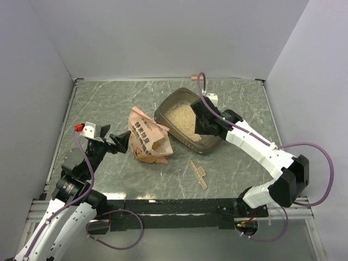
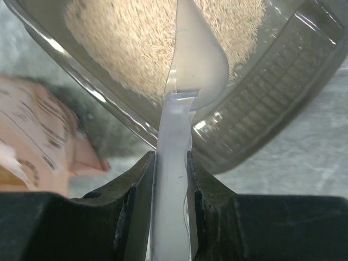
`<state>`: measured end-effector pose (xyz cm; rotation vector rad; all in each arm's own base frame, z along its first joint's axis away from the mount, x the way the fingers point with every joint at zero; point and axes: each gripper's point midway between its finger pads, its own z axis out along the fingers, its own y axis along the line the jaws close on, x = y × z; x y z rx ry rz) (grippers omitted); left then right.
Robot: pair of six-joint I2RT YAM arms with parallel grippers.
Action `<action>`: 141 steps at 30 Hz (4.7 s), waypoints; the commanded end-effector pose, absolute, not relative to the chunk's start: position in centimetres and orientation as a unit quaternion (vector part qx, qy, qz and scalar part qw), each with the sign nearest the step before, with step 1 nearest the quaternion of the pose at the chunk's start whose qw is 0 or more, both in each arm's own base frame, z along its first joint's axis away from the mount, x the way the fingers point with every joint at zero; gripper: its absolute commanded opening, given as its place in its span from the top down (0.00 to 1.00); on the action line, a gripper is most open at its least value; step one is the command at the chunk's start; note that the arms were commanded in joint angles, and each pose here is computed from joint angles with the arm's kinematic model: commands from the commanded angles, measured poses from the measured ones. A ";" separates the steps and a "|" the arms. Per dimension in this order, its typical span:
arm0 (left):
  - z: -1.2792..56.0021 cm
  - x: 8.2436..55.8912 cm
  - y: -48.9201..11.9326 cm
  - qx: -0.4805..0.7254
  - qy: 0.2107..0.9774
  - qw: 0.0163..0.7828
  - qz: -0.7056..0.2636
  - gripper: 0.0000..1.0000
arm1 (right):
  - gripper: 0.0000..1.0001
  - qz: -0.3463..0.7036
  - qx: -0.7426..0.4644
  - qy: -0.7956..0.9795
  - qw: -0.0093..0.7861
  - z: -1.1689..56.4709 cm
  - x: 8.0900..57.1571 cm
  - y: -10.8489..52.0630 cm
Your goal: Fill the litter box with clean litter
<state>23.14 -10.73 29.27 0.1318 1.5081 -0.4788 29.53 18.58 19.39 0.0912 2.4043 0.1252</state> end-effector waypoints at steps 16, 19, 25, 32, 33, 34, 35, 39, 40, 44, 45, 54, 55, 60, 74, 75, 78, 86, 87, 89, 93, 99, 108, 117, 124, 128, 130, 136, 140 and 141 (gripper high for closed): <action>31.8 22.6 -10.8 0.057 0.648 0.723 -0.232 0.01 | 1.00 0.277 -0.121 0.895 0.328 31.5 19.0 20.9; 31.7 22.7 -10.9 0.058 0.650 0.722 -0.231 0.01 | 1.00 0.310 -0.136 0.893 0.297 31.9 17.1 21.4; 31.8 22.6 -10.8 0.058 0.648 0.724 -0.229 0.01 | 1.00 0.353 -0.145 0.890 0.251 32.2 14.8 22.3; 31.8 22.7 -10.6 0.055 0.647 0.726 -0.226 0.01 | 1.00 0.380 -0.141 0.890 0.210 30.2 14.4 23.8; 31.8 22.7 -10.6 0.055 0.647 0.726 -0.226 0.01 | 1.00 0.383 -0.139 0.889 0.207 29.9 14.5 24.0; 31.7 22.7 -10.7 0.056 0.649 0.725 -0.227 0.01 | 1.00 0.387 -0.136 0.889 0.203 29.6 14.7 24.3; 31.7 22.7 -10.7 0.056 0.649 0.724 -0.226 0.01 | 1.00 0.389 -0.135 0.889 0.201 29.5 14.7 24.5; 31.8 22.7 -10.7 0.058 0.648 0.725 -0.228 0.01 | 1.00 0.391 -0.126 0.891 0.194 28.6 15.4 25.1; 31.8 22.6 -10.7 0.057 0.647 0.725 -0.229 0.01 | 1.00 0.393 -0.123 0.891 0.190 28.4 15.5 25.4; 31.8 22.6 -10.8 0.058 0.647 0.725 -0.230 0.01 | 1.00 0.411 -0.117 0.888 0.172 27.4 16.3 27.0; 31.9 22.6 -10.7 0.058 0.645 0.726 -0.230 0.01 | 1.00 0.414 -0.114 0.888 0.166 27.2 16.4 27.4; 32.0 22.5 -10.7 0.058 0.644 0.727 -0.231 0.01 | 1.00 0.401 -0.048 0.909 0.104 21.8 19.2 30.3; 31.9 22.5 -10.7 0.058 0.644 0.727 -0.230 0.01 | 1.00 0.409 -0.036 0.907 0.092 21.2 19.4 30.8; 31.9 22.5 -10.7 0.057 0.645 0.727 -0.229 0.01 | 1.00 0.401 0.000 0.916 0.032 17.1 20.2 32.4; 31.7 22.8 -10.5 0.056 0.650 0.725 -0.220 0.01 | 1.00 0.472 0.020 0.881 0.027 12.0 22.3 35.8; 31.6 22.9 -10.5 0.056 0.650 0.725 -0.220 0.01 | 1.00 0.490 0.011 0.870 0.049 12.2 22.5 36.0; 31.6 22.9 -10.6 0.058 0.651 0.724 -0.220 0.01 | 1.00 0.523 -0.007 0.848 0.081 13.1 22.4 36.1; 31.3 23.0 -10.8 0.062 0.654 0.721 -0.220 0.01 | 1.00 0.583 -0.037 0.799 0.144 15.3 21.4 35.2; 31.3 23.0 -10.8 0.063 0.655 0.720 -0.220 0.01 | 1.00 0.589 -0.040 0.793 0.153 15.8 21.2 35.1; 31.2 23.1 -10.8 0.063 0.656 0.719 -0.220 0.01 | 1.00 0.593 -0.043 0.788 0.162 15.9 20.9 34.7; 31.1 23.1 -10.9 0.065 0.658 0.717 -0.221 0.01 | 1.00 0.615 -0.052 0.764 0.187 17.4 20.0 34.0; 31.1 23.1 -11.1 0.067 0.657 0.717 -0.223 0.01 | 1.00 0.642 -0.047 0.736 0.210 18.6 18.5 32.6; 30.9 23.1 -11.5 0.077 0.657 0.714 -0.230 0.01 | 1.00 0.665 -0.006 0.709 0.233 19.6 17.2 30.2; 30.9 23.1 -11.6 0.078 0.657 0.714 -0.229 0.01 | 1.00 0.670 0.045 0.697 0.251 20.0 16.3 27.8; 31.0 23.0 -11.5 0.079 0.653 0.717 -0.229 0.01 | 1.00 0.661 0.084 0.697 0.266 19.5 15.9 25.7; 31.1 23.0 -11.5 0.078 0.653 0.718 -0.229 0.01 | 1.00 0.658 0.099 0.697 0.268 19.5 15.3 24.9; 31.1 23.0 -11.5 0.078 0.653 0.718 -0.228 0.01 | 1.00 0.645 0.110 0.712 0.255 18.4 15.1 24.6; 31.1 23.1 -11.3 0.074 0.653 0.719 -0.225 0.01 | 1.00 0.629 0.126 0.729 0.238 17.5 14.1 23.7; 31.1 23.0 -11.2 0.072 0.653 0.720 -0.225 0.01 | 1.00 0.607 0.145 0.736 0.263 17.8 13.8 22.2; 31.2 23.0 -11.2 0.072 0.652 0.720 -0.227 0.01 | 1.00 0.605 0.149 0.734 0.272 18.1 14.0 21.9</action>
